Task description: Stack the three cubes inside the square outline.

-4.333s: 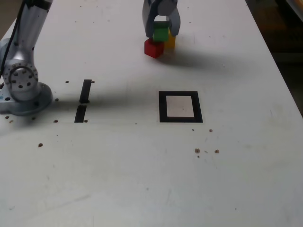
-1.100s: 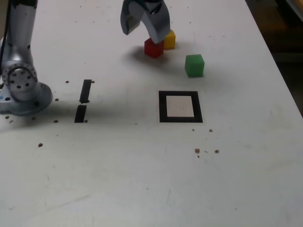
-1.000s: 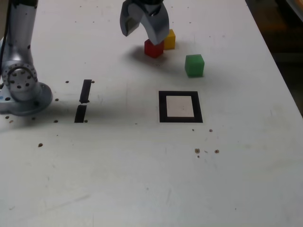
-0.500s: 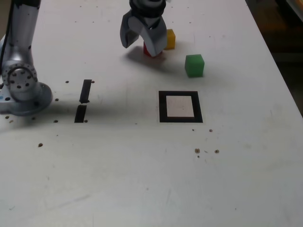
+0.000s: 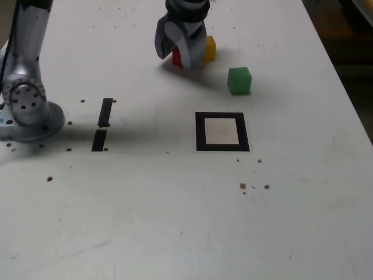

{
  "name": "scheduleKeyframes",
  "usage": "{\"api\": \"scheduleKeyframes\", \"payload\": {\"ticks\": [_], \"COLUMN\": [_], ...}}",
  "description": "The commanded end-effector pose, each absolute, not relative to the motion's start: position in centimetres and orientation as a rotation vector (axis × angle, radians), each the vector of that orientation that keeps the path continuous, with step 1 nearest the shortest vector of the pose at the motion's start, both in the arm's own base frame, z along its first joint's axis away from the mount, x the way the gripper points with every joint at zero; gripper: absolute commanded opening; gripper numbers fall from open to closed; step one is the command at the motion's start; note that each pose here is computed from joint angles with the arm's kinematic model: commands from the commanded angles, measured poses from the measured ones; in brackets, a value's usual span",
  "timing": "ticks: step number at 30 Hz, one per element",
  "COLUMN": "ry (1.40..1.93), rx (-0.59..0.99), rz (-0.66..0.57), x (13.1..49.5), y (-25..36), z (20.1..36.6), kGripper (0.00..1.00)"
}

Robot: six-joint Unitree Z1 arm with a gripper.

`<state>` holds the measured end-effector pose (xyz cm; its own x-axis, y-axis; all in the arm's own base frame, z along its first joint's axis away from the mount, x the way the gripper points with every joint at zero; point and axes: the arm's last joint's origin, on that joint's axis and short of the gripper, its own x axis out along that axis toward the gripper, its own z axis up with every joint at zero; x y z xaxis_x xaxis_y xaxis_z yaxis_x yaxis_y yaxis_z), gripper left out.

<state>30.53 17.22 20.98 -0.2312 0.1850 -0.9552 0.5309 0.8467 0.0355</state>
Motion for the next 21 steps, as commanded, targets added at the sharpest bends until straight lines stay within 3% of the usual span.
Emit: {"api": "scheduleKeyframes", "payload": {"ticks": [1,6,15,18,21], "ry": [1.785,1.769,1.846,1.833,1.788], "rx": [0.536,0.497,0.361,0.284,0.207], "rz": [-0.357,-0.37,-0.241,-0.193,-0.124], "x": [30.6,30.4,29.8,30.7,32.3], "y": [17.1,16.4,10.1,6.6,2.7], "z": [21.3,22.5,27.1,27.8,28.4], "kGripper": [0.34,0.23,0.21,0.2,0.19]}}
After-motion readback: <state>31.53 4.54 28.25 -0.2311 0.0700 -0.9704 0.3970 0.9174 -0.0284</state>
